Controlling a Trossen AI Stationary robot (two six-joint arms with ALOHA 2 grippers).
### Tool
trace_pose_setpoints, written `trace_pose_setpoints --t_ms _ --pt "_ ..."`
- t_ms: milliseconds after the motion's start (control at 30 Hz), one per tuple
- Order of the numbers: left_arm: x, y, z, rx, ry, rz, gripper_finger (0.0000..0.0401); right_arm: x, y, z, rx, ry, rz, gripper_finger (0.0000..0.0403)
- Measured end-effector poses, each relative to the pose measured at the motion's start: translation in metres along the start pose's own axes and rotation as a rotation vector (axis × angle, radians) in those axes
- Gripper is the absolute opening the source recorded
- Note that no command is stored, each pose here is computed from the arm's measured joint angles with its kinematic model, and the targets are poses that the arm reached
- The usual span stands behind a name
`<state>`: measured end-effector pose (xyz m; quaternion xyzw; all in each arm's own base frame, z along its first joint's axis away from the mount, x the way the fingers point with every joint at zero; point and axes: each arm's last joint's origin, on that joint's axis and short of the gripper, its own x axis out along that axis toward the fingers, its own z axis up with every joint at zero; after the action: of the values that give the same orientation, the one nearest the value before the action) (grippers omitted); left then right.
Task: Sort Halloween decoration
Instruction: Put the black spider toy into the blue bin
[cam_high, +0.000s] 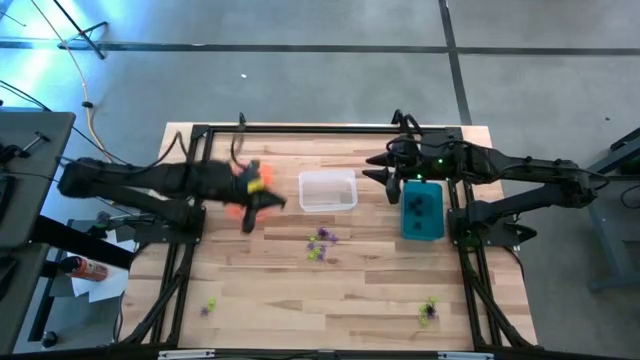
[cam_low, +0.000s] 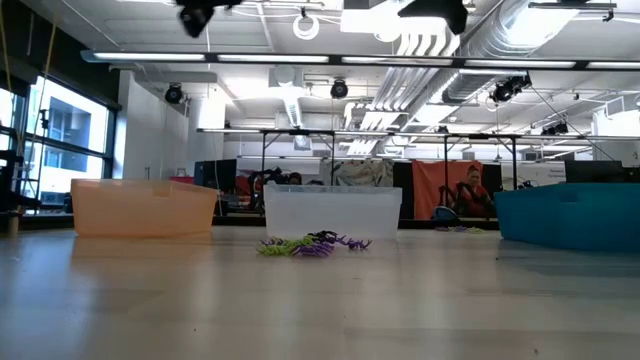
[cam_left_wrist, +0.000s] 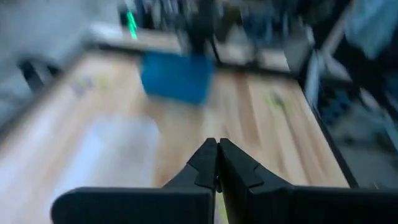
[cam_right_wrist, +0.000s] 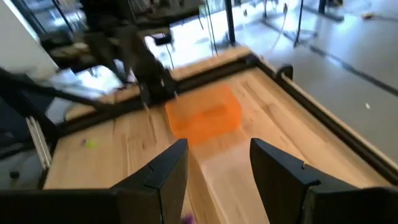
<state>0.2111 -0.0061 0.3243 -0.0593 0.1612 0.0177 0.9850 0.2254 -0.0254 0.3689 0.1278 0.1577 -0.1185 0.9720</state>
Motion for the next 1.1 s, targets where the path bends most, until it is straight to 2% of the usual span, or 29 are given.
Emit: trace_pose_setpoints --t_ms 167,300,500,767,1100 --pt "0.014 0.027 0.025 0.017 -0.251 0.052 0.0000 0.004 0.004 0.011 -0.001 -0.111 0.049 0.0170" --pt "0.025 0.040 0.035 0.007 -0.373 0.051 0.0000 0.010 0.006 0.015 -0.047 -0.159 0.075 0.0170" --pt "0.039 0.047 0.031 0.004 -0.353 0.040 0.0000 0.021 0.007 0.014 -0.091 -0.158 0.073 0.0170" --pt "0.040 0.047 0.032 0.005 -0.372 0.047 0.0000 0.035 0.008 0.011 -0.091 -0.147 0.072 0.0170" --pt "0.046 0.050 0.035 -0.004 -0.424 0.113 0.0000 0.096 0.043 0.022 -0.221 -0.141 -0.159 0.0169"
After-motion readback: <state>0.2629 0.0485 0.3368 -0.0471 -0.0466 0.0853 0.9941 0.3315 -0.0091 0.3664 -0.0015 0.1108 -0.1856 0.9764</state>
